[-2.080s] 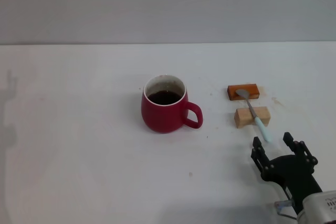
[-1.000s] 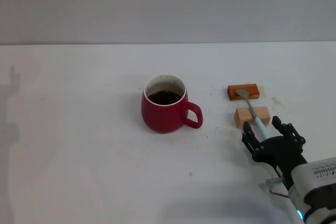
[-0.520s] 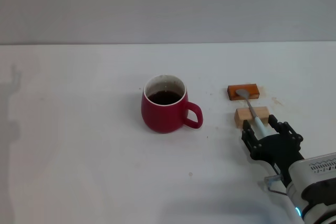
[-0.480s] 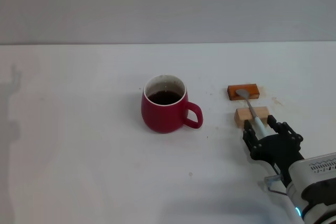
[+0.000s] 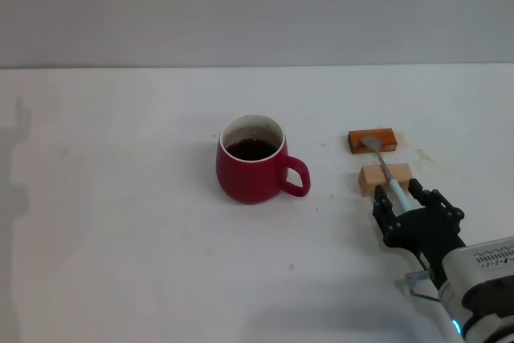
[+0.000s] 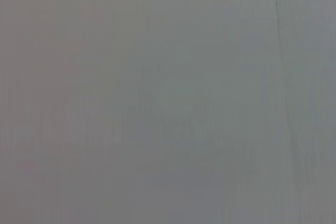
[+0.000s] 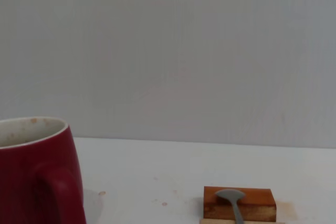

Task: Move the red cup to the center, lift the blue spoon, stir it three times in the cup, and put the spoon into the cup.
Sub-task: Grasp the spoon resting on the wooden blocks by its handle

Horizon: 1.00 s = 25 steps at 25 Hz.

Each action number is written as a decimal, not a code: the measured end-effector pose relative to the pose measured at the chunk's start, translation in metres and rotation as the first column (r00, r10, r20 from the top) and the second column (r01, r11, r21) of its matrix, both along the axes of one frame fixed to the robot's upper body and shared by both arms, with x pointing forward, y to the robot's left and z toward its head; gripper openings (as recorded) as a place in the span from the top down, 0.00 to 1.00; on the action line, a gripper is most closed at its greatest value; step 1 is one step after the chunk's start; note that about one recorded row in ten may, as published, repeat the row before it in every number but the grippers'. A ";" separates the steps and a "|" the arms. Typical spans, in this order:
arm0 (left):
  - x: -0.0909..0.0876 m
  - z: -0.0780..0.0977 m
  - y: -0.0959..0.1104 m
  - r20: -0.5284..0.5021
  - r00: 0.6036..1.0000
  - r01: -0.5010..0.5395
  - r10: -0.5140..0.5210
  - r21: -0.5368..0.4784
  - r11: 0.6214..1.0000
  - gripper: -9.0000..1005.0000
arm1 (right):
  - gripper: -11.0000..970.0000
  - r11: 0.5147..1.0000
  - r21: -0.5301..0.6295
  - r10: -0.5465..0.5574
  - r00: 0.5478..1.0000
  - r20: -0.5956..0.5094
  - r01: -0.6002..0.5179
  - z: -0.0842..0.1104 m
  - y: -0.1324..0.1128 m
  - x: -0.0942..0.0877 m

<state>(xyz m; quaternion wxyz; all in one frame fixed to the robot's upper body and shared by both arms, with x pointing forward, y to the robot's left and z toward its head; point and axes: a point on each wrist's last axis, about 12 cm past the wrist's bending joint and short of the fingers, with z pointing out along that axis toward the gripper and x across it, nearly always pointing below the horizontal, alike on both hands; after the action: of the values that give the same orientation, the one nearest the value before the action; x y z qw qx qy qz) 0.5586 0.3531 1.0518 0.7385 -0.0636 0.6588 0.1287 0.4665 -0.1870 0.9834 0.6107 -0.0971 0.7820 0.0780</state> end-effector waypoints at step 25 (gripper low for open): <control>-0.007 -0.003 0.003 0.002 1.000 -0.012 0.012 0.001 1.000 0.25 | 0.65 1.000 0.006 -0.011 1.000 0.000 0.011 -0.001 -0.001 -0.003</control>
<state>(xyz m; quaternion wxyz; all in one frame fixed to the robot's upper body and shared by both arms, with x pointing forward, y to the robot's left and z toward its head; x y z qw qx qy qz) 0.5513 0.3556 1.0486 0.7384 -0.0674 0.6576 0.1336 0.4631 -0.1882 0.9829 0.6116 -0.0910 0.7822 0.0770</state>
